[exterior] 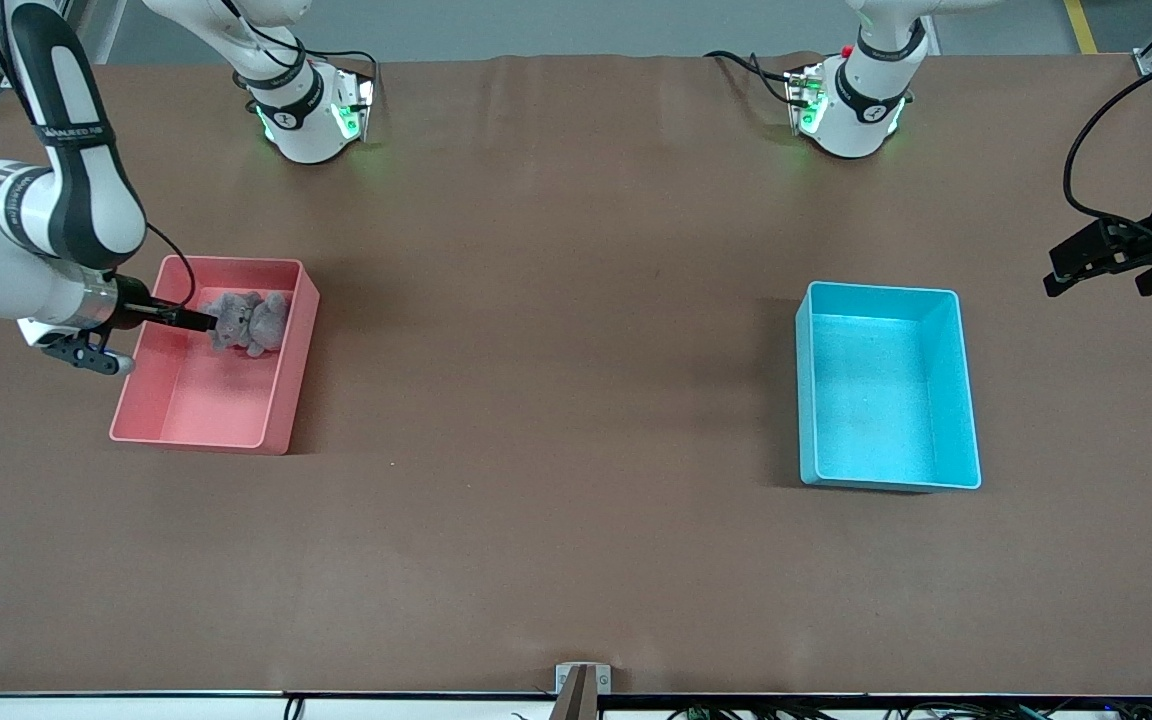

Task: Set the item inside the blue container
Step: 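Reach the right gripper down into the pink box over the plush toys, then close the right gripper on one grey plush toy, then lift the plush with the right gripper and set it mid-table, then grasp the plush with the left gripper while the right gripper reaches the box, then carry the plush with the left gripper while the right gripper grasps another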

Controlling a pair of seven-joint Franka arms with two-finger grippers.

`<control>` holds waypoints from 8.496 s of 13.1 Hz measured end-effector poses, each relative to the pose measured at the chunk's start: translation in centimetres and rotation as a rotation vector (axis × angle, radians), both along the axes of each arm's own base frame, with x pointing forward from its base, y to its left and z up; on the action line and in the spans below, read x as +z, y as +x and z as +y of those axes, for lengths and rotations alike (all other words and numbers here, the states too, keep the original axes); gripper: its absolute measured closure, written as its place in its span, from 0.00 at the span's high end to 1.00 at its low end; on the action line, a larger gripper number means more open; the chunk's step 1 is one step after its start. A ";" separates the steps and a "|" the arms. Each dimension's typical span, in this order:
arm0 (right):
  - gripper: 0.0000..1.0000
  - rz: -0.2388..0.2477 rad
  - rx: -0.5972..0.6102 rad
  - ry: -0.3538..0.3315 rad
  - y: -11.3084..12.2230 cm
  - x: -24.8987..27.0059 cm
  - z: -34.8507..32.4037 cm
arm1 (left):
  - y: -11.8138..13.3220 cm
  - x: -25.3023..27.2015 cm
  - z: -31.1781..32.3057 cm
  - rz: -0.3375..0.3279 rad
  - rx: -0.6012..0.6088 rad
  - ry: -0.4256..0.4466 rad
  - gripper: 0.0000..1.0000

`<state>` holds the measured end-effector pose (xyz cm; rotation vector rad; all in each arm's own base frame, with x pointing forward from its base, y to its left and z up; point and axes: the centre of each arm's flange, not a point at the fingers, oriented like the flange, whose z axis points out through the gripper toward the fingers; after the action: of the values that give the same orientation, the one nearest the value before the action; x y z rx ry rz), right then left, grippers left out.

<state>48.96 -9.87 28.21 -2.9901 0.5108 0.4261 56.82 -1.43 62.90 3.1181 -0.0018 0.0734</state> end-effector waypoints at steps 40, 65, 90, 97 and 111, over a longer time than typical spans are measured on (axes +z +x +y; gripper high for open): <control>0.22 0.179 -0.149 -0.027 5.5 6.4 2.3 | 0.0 0.0 0.0 0.000 0.000 0.000 1.00; 0.22 -0.338 -0.443 -0.099 0.3 1.0 57.0 | -0.1 -2.7 -0.5 0.116 -0.012 0.001 1.00; 0.93 -0.151 -0.275 -0.201 5.5 9.3 21.0 | 2.0 -16.2 -27.4 0.114 0.076 -0.171 1.00; 1.00 -0.055 -0.248 -0.144 2.1 2.3 8.1 | 3.1 -26.4 -36.7 0.052 0.220 -0.274 0.98; 1.00 0.030 -0.303 -0.092 -0.8 -4.7 7.3 | 3.4 -40.0 -42.0 -0.005 0.213 -0.345 0.98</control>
<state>48.14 -2.61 23.55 -2.9222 0.9928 0.4313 60.19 -43.47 22.90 2.7612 0.3089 0.0757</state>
